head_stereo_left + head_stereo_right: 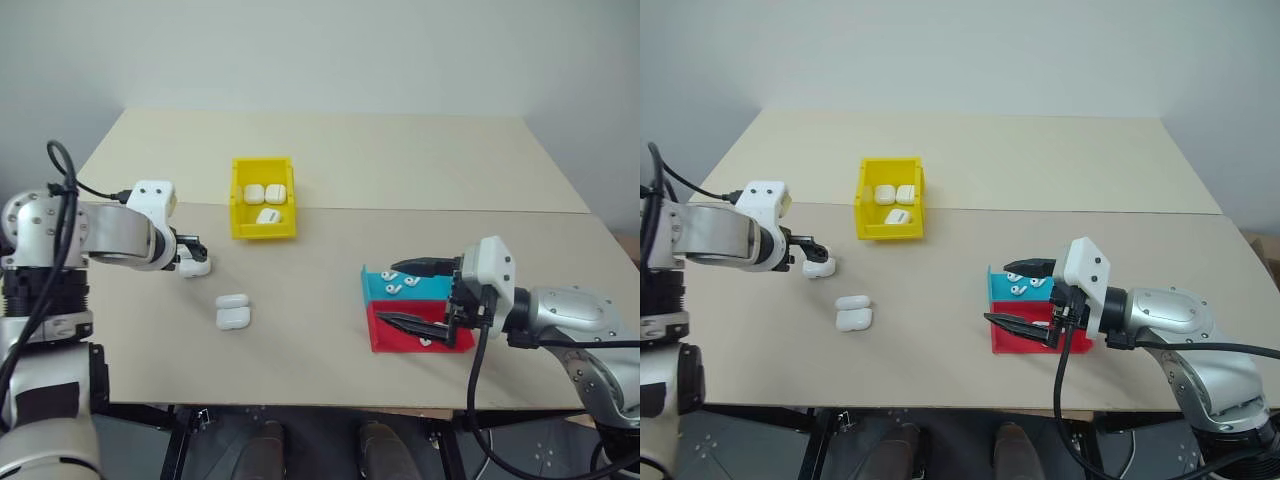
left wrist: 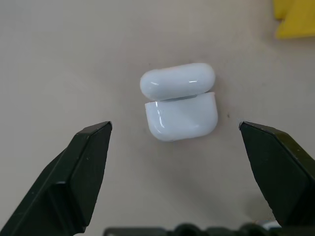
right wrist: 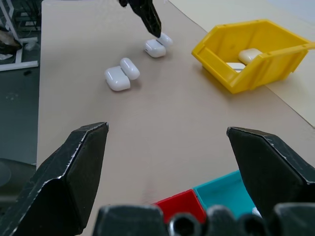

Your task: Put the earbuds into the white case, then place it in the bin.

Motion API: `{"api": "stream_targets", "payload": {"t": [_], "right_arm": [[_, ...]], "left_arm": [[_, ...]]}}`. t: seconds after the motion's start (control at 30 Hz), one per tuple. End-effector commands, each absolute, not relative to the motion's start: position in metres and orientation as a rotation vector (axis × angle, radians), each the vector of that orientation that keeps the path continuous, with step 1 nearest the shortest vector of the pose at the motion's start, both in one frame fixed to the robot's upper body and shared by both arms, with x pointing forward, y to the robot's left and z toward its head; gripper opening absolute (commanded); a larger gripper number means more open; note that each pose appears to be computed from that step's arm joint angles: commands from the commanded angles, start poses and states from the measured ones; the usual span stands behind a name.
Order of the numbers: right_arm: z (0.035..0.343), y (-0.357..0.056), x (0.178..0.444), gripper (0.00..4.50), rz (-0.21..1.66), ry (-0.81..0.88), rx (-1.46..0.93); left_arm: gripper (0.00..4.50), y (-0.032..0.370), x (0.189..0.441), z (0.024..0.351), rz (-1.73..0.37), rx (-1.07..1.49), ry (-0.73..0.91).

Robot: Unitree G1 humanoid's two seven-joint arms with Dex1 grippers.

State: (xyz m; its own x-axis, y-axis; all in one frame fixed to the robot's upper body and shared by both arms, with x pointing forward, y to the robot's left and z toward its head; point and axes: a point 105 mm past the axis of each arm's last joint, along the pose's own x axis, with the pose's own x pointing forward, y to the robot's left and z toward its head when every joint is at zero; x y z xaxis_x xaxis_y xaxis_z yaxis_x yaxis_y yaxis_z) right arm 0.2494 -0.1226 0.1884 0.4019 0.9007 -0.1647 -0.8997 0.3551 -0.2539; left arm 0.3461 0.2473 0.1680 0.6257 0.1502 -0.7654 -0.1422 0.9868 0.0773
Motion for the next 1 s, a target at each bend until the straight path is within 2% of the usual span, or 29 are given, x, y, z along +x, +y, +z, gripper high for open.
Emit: {"api": "stream_targets", "payload": {"t": [0.03, 0.2, 0.53, 1.0], "right_arm": [[0.196, -0.118, 0.244, 4.48, 1.176, -0.044, -0.329], [0.2, -0.119, 0.244, 4.48, 1.19, -0.042, -0.336], [0.203, -0.12, 0.246, 4.48, 1.205, -0.034, -0.339], [0.207, -0.12, 0.245, 4.48, 1.199, -0.048, -0.343]], "left_arm": [[4.5, 0.243, 0.351, 0.183, 0.242, -0.068, 0.831], [4.5, 0.226, 0.343, 0.18, 0.313, -0.183, 0.849], [4.5, 0.229, 0.339, 0.163, 0.417, -0.249, 0.897], [4.5, 0.233, 0.358, 0.154, 0.355, -0.155, 0.908]]}}
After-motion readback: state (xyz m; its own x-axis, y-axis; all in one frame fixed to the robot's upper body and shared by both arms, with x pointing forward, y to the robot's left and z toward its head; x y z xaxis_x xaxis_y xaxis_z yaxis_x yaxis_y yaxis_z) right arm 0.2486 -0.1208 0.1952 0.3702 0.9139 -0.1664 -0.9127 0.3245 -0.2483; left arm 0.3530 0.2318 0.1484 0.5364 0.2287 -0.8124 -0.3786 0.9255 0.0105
